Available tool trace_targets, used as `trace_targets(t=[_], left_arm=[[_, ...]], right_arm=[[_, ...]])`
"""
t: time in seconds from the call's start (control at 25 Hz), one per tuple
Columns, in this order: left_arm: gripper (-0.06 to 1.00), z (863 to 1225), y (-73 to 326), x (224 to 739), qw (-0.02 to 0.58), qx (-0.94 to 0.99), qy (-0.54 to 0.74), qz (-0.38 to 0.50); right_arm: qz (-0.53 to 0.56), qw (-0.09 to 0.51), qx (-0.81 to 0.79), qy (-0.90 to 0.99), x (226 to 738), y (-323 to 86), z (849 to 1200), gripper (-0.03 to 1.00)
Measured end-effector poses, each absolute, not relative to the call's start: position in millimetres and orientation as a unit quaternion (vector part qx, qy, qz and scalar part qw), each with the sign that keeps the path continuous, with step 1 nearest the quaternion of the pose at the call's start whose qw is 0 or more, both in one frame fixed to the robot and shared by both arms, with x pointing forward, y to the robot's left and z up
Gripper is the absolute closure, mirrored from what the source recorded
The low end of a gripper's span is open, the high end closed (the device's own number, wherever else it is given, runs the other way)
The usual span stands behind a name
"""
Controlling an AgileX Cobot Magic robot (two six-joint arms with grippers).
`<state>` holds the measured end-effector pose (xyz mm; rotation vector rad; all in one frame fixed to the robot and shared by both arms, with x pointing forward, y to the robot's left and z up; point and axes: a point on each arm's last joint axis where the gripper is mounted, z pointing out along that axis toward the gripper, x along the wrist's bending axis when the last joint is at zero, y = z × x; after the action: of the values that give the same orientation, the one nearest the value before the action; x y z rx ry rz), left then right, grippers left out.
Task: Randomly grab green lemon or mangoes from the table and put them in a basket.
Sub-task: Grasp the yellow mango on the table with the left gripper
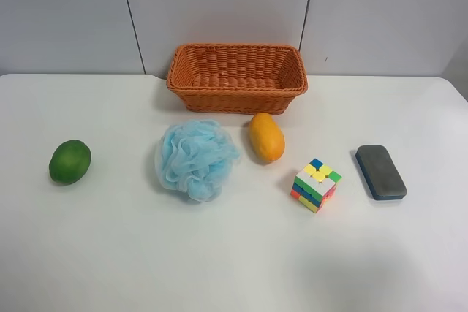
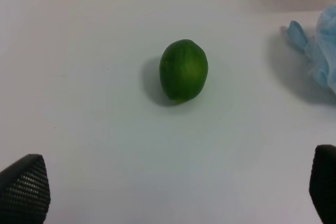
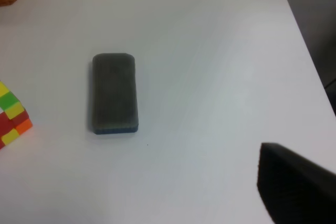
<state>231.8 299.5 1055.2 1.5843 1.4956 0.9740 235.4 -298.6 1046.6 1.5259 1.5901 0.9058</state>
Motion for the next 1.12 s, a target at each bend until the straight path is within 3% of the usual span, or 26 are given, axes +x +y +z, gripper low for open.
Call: trace_targets(t=[0.28, 0.52, 0.8, 1.12], left_arm=[[-0.05, 1057.8, 300.3, 233.4, 0.366, 0.613, 0.590, 0.377], [-0.05, 1104.3, 299.8, 255.6, 0.344, 0.629, 0.605, 0.347], [-0.05, 1154.8, 294.7, 325.0, 0.295, 0.669, 0.631, 0.260], [-0.05, 1148.1, 257.7, 420.8, 0.259, 0.720, 0.618, 0.180]], right_arm=[[0.353, 0.370, 0.595, 0.620, 235.4, -298.6, 1046.6, -0.02], [0.353, 0.370, 0.595, 0.620, 235.4, -298.6, 1046.6, -0.02], [0.353, 0.370, 0.595, 0.620, 235.4, -298.6, 1046.6, -0.02], [0.353, 0.370, 0.595, 0.620, 235.4, -298.6, 1046.6, -0.02]])
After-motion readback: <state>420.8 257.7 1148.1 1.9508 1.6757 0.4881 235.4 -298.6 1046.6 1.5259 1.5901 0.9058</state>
